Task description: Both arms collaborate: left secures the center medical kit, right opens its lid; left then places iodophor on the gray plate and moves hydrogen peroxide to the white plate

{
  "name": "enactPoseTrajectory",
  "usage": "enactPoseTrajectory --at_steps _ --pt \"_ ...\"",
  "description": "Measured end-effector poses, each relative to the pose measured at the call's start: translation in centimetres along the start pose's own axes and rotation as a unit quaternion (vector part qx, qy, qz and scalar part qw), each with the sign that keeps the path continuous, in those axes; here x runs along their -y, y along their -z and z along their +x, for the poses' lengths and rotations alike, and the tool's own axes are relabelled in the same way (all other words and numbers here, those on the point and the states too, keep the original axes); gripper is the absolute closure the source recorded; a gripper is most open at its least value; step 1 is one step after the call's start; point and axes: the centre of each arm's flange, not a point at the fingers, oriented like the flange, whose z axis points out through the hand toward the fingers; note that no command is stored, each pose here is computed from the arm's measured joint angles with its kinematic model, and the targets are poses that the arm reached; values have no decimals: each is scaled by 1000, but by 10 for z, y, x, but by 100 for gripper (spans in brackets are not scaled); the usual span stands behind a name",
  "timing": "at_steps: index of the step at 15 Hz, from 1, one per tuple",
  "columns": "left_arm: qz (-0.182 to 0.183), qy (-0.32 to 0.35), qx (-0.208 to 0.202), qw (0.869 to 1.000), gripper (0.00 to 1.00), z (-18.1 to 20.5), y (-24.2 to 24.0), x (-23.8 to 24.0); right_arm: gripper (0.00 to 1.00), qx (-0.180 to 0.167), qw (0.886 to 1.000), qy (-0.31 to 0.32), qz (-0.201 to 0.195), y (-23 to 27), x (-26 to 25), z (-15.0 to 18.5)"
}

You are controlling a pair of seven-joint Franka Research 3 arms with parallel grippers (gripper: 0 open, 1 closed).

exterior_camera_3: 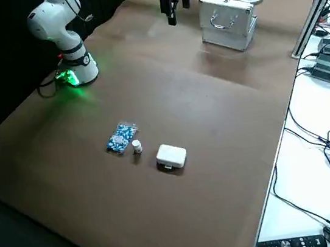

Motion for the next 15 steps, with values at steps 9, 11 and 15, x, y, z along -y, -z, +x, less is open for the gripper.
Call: enactPoseTrajectory --at_steps 9,11,15 --pt "3 -6 -2 1000 45 2 -1 3 1 -2 1000 16 1 0 19 1" --pt "3 -9 -2 1000 47 3 -1 3 1 -2 1000 21 2 1 24 1" --pt "3 -11 -2 1000 48 3 -1 4 1 -2 1000 21 2 1 25 1"
